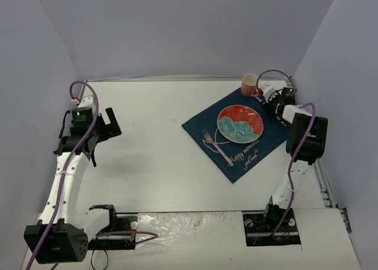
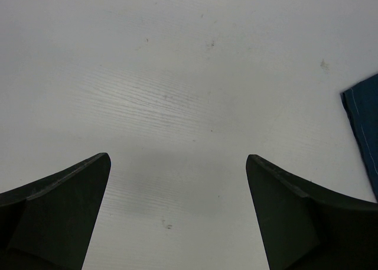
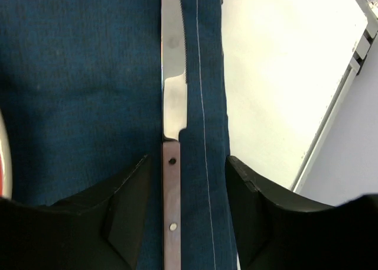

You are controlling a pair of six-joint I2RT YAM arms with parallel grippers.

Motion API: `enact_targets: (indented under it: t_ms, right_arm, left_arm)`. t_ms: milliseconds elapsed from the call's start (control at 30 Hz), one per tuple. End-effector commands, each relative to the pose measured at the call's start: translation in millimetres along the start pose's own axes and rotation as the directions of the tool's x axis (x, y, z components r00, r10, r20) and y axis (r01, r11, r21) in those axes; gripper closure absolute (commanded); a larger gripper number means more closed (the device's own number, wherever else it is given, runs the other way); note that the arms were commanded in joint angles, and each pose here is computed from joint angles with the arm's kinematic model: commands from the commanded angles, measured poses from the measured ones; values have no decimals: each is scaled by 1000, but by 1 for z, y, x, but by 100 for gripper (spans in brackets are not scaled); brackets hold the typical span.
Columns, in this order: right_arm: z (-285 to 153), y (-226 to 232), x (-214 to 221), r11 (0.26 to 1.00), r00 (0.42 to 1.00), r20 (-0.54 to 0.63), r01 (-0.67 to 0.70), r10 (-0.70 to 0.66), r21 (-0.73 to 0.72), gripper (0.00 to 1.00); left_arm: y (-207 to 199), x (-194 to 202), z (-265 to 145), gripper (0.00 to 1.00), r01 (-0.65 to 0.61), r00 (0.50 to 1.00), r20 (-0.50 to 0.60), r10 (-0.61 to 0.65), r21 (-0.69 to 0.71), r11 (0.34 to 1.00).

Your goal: Set the dinner table for one person

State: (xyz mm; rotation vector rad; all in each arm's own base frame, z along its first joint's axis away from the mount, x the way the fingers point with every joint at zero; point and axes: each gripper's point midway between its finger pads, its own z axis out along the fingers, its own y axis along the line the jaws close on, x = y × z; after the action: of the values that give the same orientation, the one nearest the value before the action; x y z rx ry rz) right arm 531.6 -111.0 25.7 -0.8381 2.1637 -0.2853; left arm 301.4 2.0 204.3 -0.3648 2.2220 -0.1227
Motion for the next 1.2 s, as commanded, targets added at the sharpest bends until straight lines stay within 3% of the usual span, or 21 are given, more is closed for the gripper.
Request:
enact_targets:
  t_ms: [0,133,333,500,600,700,900,1033,1167]
  right_arm:
    - [-43,-21,-30,997,998,55,-16,12,77,48]
    - [-90,-41,-59,982,993,111,-56,36,180,41]
    - [-207,-58,-117,913,928,336,-269,161,306,26]
    - [-320,-47,-158,833,779,580,-470,236,292,16]
    - [-373,-34,-174,796,671,686,-562,280,224,2]
    - [-432,-21,-179,741,558,771,-648,307,174,0]
    - [-475,22,-159,622,359,838,-783,411,30,0]
    - [-468,43,-126,534,322,819,-845,476,21,0]
    - [-476,74,-107,568,315,817,-823,484,-19,0]
  left_arm:
    - [-5,-18,-5,3,8,998,65,-10,30,1000]
    - [-10,-21,-12,3,9,996,83,-13,56,998]
    - [-15,-29,-26,3,7,991,130,-19,86,996]
    - [-22,-29,-35,3,-5,988,151,-12,111,994]
    - [-26,-34,-46,3,-13,985,171,-7,118,993]
    - [-29,-42,-58,3,-19,980,200,-7,128,992]
    - [-36,-50,-78,3,-21,976,219,-15,160,987]
    - [-40,-53,-96,3,-39,969,245,-8,187,982]
    - [-37,-47,-109,3,-65,964,264,13,187,980]
